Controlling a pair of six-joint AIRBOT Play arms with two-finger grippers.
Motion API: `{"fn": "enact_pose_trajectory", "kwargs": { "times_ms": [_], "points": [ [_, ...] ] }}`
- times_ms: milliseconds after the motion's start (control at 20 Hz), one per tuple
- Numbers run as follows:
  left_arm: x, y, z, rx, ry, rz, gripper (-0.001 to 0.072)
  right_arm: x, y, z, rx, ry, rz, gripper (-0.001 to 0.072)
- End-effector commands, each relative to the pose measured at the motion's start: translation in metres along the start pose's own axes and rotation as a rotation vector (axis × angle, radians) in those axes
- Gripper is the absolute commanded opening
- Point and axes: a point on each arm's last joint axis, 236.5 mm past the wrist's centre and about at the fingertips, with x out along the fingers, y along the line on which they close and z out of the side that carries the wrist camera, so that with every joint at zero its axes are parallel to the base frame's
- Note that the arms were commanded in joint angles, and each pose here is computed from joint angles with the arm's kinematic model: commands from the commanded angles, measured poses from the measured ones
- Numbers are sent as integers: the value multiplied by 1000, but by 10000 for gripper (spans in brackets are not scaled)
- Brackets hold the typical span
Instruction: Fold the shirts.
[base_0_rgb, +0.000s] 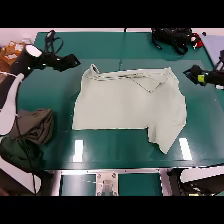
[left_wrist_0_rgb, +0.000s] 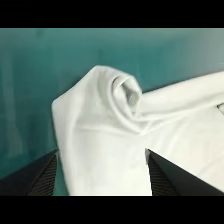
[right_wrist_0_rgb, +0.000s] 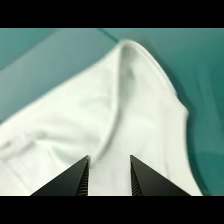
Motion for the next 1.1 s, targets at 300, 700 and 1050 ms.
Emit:
{"fn": "enact_pose_trajectory", "kwargs": {
  "times_ms": [300, 700, 1050],
  "points": [
    [-71, 33, -58, -96, 336, -71, 473, -115, -134, -160, 342, 301, -207, 419],
    [-80, 30, -89, -124, 468, -84, 472, -76, -107, -252, 355, 504, -158, 424],
    [-83, 38, -197, -293, 642, -50, 474, -65, -108, -230, 300, 426, -161, 338]
  ]
}}
